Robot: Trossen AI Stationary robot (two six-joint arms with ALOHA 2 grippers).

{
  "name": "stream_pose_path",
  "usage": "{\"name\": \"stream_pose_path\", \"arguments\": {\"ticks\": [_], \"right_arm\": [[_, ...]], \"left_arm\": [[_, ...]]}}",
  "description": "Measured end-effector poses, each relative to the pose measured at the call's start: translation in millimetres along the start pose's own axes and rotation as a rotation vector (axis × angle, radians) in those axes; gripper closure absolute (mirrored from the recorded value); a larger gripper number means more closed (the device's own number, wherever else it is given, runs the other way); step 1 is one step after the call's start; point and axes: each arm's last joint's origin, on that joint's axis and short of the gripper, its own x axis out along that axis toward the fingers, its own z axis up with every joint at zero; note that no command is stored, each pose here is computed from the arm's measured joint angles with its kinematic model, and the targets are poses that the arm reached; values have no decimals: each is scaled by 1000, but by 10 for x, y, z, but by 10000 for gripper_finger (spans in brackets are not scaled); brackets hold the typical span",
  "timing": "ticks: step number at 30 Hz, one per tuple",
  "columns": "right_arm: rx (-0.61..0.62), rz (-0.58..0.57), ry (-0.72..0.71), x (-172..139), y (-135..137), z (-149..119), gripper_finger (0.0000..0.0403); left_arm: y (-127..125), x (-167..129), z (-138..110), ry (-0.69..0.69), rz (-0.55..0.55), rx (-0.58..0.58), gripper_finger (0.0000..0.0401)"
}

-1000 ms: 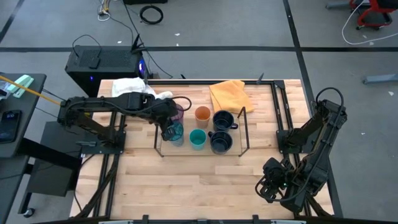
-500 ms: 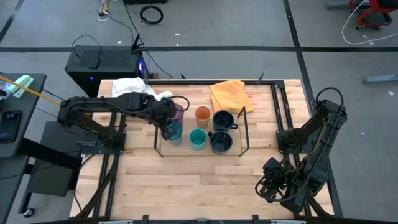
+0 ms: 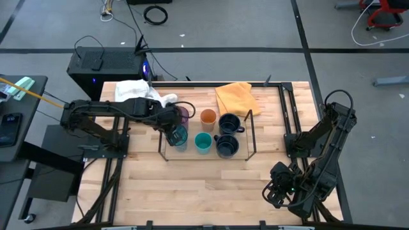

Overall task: Stack small to large cups/mugs on shelf
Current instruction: Put the blue transparent glass on the shelf

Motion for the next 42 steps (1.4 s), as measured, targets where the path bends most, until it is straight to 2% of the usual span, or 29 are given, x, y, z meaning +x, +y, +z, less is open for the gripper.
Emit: {"name": "stream_pose_path", "arguments": {"ticks": [6,12,42], "right_arm": [[1,2,1,0,2,-2,250],[2,4,1,0,4,-1,250],[-6,4,1,-1,4,-2,250]], "left_arm": [[-55,158,-2,68,37,16,387],[-105,208,29,53,19,17,387],[-114,219,37,35,38,14,387]]}}
